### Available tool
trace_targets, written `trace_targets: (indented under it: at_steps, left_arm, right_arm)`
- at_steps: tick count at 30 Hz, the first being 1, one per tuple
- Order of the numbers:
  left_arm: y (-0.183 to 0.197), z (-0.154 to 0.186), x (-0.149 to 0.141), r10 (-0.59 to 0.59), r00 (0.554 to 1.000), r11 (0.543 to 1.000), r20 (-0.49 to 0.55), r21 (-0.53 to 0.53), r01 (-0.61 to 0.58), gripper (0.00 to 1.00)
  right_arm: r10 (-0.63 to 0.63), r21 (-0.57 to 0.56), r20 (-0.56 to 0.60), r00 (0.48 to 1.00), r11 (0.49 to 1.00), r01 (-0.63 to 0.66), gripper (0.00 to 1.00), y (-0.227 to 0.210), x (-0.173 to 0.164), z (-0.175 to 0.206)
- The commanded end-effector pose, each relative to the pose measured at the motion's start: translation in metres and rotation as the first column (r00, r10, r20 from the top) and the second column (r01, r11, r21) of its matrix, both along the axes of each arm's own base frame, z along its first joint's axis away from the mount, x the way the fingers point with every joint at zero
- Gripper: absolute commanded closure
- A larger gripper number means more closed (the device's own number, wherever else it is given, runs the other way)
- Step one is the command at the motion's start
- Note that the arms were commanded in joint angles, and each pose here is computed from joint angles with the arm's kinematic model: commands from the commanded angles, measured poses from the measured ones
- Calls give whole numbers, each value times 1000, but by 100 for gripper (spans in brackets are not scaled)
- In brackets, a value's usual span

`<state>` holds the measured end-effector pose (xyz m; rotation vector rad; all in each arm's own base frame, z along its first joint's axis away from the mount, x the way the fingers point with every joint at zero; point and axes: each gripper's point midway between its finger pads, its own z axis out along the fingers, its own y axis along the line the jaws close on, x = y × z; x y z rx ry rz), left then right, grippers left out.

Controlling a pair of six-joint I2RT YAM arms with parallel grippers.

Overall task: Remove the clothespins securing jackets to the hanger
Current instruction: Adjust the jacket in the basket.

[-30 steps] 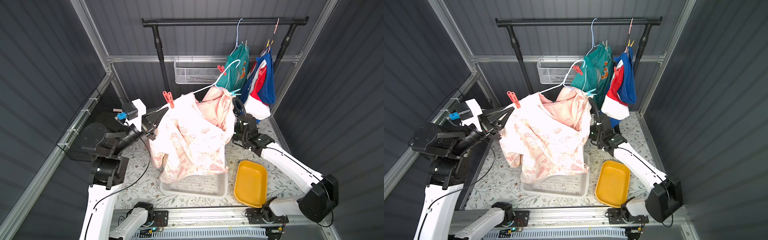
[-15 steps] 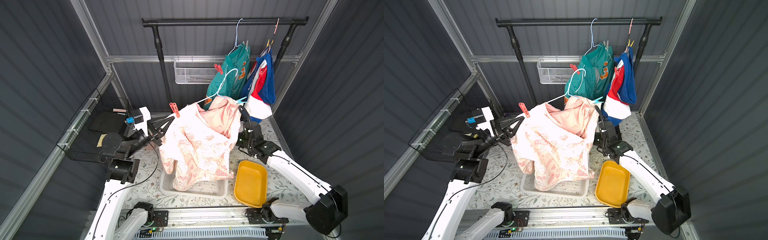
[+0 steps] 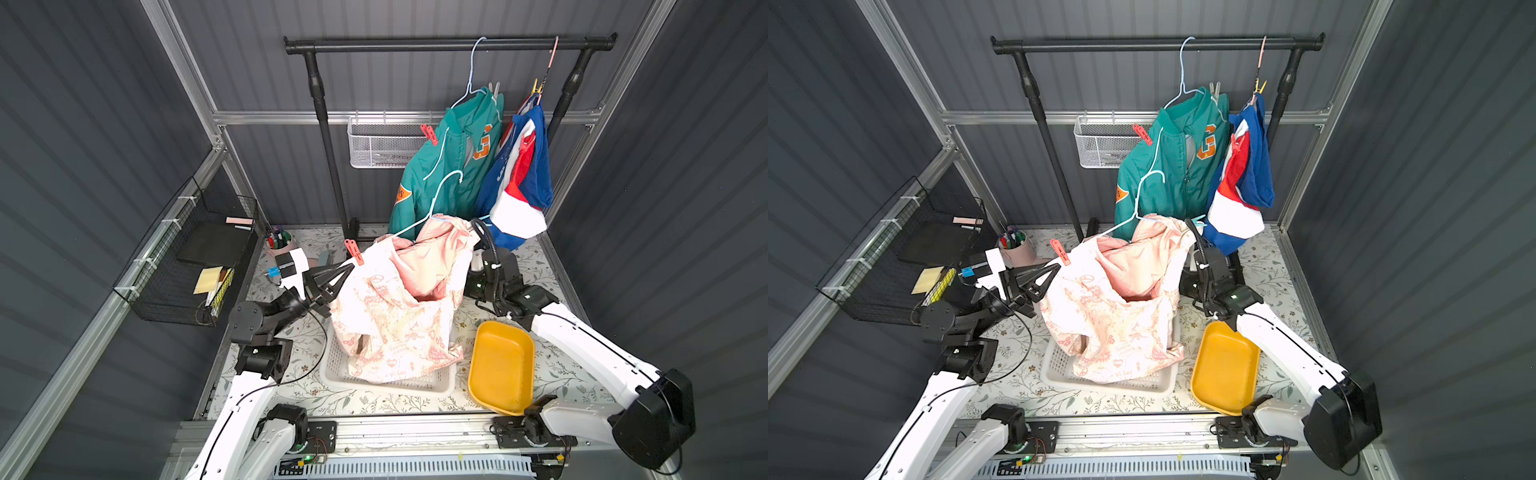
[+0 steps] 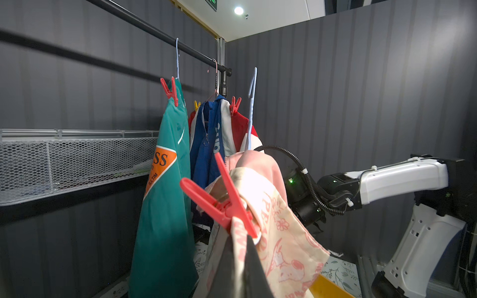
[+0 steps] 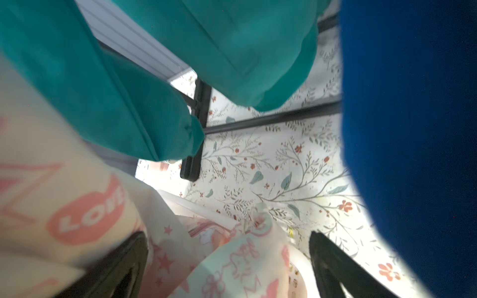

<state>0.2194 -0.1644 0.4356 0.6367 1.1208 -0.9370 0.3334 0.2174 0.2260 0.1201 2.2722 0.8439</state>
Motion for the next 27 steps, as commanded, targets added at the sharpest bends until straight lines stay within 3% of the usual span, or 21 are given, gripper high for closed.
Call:
trace_targets:
  at_steps: [1, 5, 11, 18, 22, 27]
  left_arm:
    - [4, 16, -9, 40, 998, 999, 48, -1, -40, 100]
    - [20, 3, 17, 209, 977, 978, -30, 33, -208, 100]
    - [35, 4, 20, 315, 949, 949, -35, 20, -314, 100]
    - [18, -13, 8, 231, 973, 968, 12, 99, -231, 100]
    - [7, -28, -3, 146, 989, 982, 7, 118, -146, 100]
    - [3, -41, -11, 105, 994, 987, -9, 126, -103, 100]
  right_arm:
    - [38, 36, 19, 999, 999, -39, 1, 20, -3, 9]
    - [58, 49, -4, 998, 997, -58, 1, 37, -10, 4]
    - [84, 45, -11, 996, 996, -83, 1, 60, -25, 2]
    - [56, 5, -58, 997, 998, -56, 1, 70, -43, -26]
    - [-40, -46, -74, 996, 998, 37, 1, 47, -44, -53]
    - [-147, -105, -22, 989, 984, 144, 1, 9, -51, -45]
